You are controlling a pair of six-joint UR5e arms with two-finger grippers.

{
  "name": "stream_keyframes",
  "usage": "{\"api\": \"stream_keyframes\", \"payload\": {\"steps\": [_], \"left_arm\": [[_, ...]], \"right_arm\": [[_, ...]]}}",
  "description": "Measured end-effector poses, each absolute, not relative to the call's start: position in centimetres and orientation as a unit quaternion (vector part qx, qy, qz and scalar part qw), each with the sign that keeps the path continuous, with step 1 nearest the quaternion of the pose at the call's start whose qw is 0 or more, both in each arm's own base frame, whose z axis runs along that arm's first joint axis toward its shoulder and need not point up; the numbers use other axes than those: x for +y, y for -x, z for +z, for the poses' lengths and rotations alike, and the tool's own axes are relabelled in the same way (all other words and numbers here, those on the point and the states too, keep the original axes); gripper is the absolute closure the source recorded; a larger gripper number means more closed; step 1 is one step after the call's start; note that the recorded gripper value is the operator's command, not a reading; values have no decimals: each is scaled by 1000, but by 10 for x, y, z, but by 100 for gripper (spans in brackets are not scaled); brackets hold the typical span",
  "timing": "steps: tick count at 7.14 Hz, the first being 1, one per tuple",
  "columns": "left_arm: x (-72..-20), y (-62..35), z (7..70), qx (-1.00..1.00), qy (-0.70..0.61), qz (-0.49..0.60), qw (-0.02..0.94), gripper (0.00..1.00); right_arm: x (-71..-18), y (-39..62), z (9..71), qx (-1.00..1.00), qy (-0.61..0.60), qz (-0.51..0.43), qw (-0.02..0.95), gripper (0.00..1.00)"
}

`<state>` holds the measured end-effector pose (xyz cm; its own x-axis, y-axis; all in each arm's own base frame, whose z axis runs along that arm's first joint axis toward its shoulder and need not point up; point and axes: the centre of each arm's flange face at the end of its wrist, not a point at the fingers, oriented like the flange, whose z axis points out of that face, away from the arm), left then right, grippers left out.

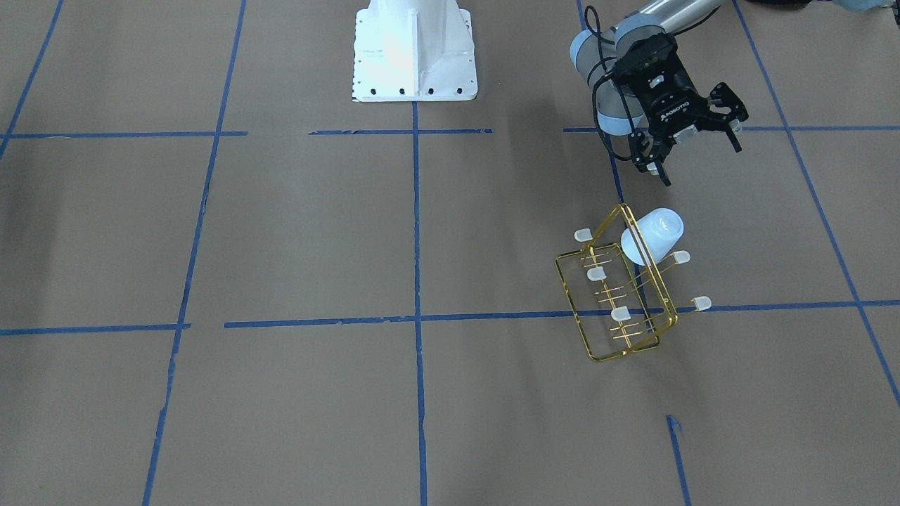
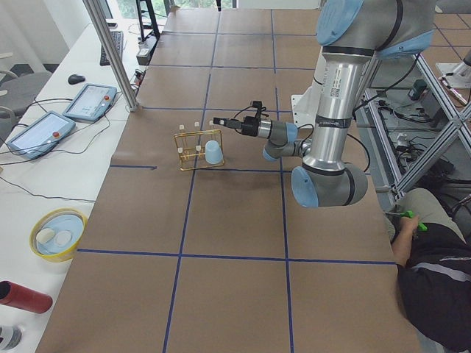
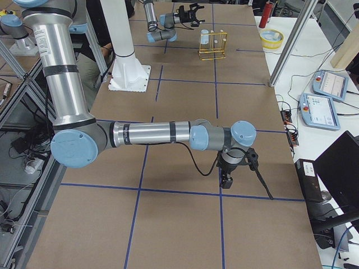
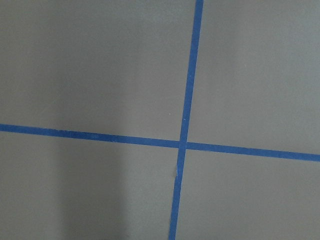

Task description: Hang cup on cup holder

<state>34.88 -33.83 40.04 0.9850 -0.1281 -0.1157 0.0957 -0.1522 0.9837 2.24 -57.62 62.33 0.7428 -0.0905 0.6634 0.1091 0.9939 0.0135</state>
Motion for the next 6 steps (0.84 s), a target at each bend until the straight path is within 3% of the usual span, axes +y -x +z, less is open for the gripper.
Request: {"api": "stream_keyframes", "payload": {"steps": [6], "left_arm": [[-279,-364,360,188,-742,-162,622,0]], "right_arm": [[-576,-22,623,-355,13,-54,933,0]]}}
